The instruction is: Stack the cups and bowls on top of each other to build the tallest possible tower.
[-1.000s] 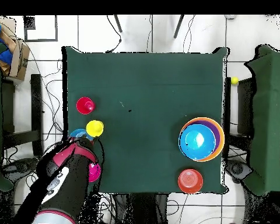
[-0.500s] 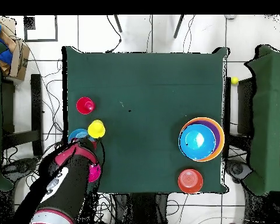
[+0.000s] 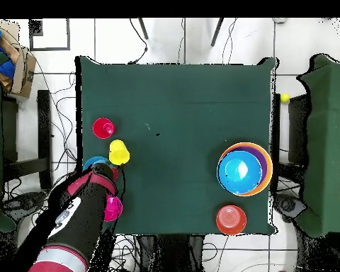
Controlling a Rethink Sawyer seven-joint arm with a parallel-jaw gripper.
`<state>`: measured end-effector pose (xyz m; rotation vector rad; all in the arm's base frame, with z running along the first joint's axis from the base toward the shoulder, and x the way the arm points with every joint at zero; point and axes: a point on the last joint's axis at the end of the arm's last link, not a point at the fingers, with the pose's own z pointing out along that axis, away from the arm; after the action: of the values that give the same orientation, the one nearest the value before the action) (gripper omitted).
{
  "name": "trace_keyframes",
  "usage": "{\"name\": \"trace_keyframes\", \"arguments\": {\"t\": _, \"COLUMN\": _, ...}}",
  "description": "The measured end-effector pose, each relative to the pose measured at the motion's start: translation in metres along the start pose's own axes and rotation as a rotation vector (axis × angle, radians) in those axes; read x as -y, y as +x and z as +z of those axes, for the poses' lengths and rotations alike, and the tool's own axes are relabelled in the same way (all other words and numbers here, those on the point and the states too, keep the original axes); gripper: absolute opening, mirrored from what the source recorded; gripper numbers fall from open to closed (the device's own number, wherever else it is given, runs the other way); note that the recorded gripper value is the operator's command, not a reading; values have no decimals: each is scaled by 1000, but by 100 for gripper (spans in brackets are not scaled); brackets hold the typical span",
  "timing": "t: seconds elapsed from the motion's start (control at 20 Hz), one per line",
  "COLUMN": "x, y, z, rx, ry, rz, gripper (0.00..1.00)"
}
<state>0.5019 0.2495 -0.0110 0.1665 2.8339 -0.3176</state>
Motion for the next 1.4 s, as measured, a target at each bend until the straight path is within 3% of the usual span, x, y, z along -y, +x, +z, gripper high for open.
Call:
{"name": "trace_keyframes", "arguments": {"t": 0.9, "x": 0, "y": -14, "z": -3, "rx": 4, "ry": 4, "rz": 19, "gripper": 100}}
{"name": "trace_keyframes", "arguments": {"t": 1.4, "x": 0, "y": -49, "z": -25, "rx": 37, "ry": -51, "rz": 79, "gripper": 100}}
